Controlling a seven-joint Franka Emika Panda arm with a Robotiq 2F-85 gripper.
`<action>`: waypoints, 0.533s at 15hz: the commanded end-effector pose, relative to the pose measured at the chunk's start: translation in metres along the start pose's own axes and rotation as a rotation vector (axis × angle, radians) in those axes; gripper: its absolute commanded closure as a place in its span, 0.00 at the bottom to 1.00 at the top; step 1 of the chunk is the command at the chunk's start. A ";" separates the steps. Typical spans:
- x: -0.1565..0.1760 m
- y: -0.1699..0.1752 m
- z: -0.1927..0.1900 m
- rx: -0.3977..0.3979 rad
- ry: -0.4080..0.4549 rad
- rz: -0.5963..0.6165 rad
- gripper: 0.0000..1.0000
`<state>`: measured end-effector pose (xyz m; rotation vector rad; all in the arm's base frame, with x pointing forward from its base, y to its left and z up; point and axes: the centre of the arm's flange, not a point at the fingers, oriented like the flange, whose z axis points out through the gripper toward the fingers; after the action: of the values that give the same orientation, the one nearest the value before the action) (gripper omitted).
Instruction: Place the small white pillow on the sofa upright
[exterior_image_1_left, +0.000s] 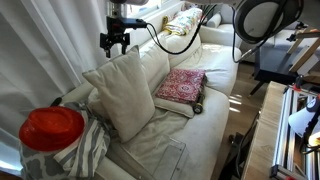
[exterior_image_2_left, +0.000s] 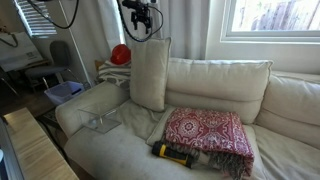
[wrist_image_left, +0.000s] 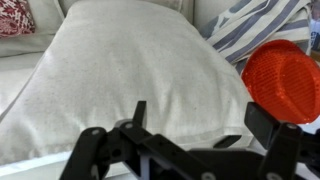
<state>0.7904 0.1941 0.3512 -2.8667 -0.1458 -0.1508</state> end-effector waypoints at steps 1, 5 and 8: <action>0.002 0.021 -0.032 -0.031 0.075 0.072 0.00; 0.001 0.045 -0.065 -0.044 0.160 0.186 0.00; 0.001 0.061 -0.081 -0.044 0.182 0.274 0.00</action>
<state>0.8067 0.1310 0.4097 -2.8673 0.1546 -0.3485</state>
